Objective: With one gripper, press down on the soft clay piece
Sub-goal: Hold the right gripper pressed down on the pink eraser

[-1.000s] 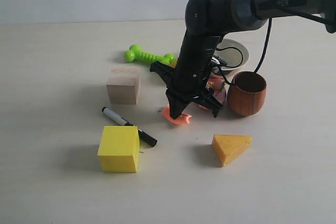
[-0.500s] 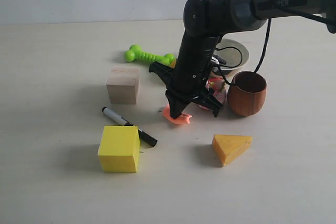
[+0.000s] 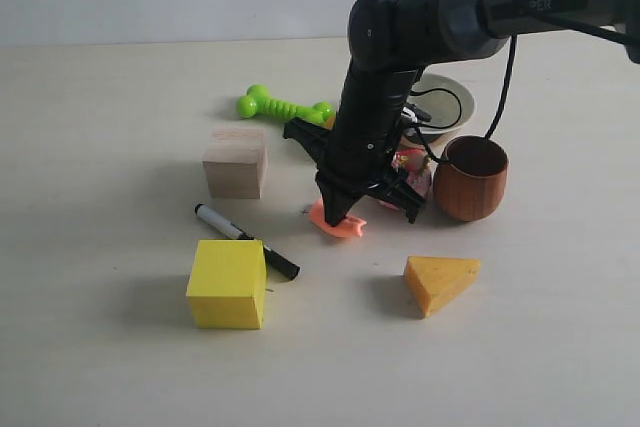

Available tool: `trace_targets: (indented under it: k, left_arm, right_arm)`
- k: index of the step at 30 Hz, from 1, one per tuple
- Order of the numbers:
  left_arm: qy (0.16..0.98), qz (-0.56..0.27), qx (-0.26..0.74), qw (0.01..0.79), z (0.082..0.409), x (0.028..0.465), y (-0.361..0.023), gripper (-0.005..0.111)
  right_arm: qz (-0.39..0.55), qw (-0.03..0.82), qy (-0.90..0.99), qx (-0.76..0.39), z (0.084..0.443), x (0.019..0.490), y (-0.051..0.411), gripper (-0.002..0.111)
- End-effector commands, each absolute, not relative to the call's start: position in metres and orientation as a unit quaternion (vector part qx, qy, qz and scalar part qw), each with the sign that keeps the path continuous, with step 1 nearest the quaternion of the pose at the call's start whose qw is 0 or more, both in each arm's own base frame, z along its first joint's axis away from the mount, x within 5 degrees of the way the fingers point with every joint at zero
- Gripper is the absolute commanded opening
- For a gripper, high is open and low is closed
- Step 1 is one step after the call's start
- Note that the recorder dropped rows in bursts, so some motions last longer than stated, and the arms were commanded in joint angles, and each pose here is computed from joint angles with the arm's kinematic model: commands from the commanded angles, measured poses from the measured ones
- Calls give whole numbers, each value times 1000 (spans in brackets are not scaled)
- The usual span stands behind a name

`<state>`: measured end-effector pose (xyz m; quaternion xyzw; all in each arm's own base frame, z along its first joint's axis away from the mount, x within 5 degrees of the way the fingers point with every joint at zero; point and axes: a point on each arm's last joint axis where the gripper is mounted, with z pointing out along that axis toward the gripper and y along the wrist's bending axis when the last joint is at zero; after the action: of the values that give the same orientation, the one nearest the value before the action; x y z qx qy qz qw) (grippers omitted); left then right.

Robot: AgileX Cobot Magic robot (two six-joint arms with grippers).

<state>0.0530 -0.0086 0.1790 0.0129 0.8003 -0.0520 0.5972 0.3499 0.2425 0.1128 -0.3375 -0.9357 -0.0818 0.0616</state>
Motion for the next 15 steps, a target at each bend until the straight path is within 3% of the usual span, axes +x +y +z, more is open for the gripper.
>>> trace_targets:
  k: [1,15]
  left_arm:
    - [795,-51,10,605,181,53,-8,0]
    - [795,-51,10,605,181,53,-8,0]
  right_arm:
    - [-95,32,-939,-330,109,354,244,0]
    - [-102,21,-940,-326,120,354,244,0]
